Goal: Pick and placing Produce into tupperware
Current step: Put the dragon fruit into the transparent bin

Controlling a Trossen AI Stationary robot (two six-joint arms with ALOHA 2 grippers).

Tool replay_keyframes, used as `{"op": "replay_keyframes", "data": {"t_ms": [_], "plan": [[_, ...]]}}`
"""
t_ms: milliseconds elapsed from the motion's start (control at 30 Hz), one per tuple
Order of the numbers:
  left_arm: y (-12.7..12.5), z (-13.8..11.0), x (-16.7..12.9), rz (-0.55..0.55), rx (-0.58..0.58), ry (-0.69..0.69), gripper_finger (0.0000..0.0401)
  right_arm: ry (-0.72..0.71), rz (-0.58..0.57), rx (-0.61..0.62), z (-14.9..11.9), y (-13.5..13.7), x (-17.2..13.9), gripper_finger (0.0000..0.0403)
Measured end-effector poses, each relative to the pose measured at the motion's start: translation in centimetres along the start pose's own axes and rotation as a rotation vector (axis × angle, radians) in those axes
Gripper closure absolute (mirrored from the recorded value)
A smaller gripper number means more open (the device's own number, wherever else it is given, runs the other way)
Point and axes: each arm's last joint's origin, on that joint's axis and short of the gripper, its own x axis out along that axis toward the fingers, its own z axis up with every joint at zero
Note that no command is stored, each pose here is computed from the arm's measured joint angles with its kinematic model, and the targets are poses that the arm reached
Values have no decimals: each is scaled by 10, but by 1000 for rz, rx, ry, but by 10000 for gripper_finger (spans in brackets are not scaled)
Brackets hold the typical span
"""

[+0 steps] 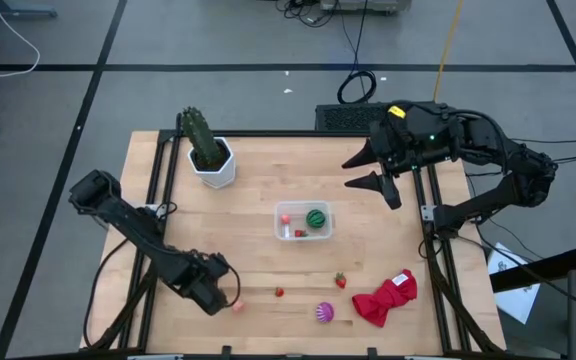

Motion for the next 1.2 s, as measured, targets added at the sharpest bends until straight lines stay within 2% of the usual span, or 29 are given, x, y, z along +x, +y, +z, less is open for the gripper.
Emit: {"op": "replay_keyframes", "data": {"t_ms": [100, 300, 433, 533, 633, 967, 1200], "plan": [[6, 2, 5, -18, -10, -7, 25, -14, 1, -3, 1, 0, 0, 206], [16, 4, 13, 58, 24, 14, 25, -50, 4, -9, 5, 0, 0, 206], [19, 4, 16, 45, 36, 36, 24, -57, 4, -11, 5, 0, 1, 206], [25, 1, 26, 80, 28, 75, 24, -49, 4, -9, 3, -1, 6, 206], [23, 2, 26, 32, 20, 63, 24, -46, 4, 12, 0, -2, 11, 206], [25, 2, 24, 48, -36, 56, 24, -14, 1, 23, -9, -5, 24, 206], [27, 3, 20, 89, 10, 35, 24, -28, 3, 52, -9, -6, 27, 206]]}}
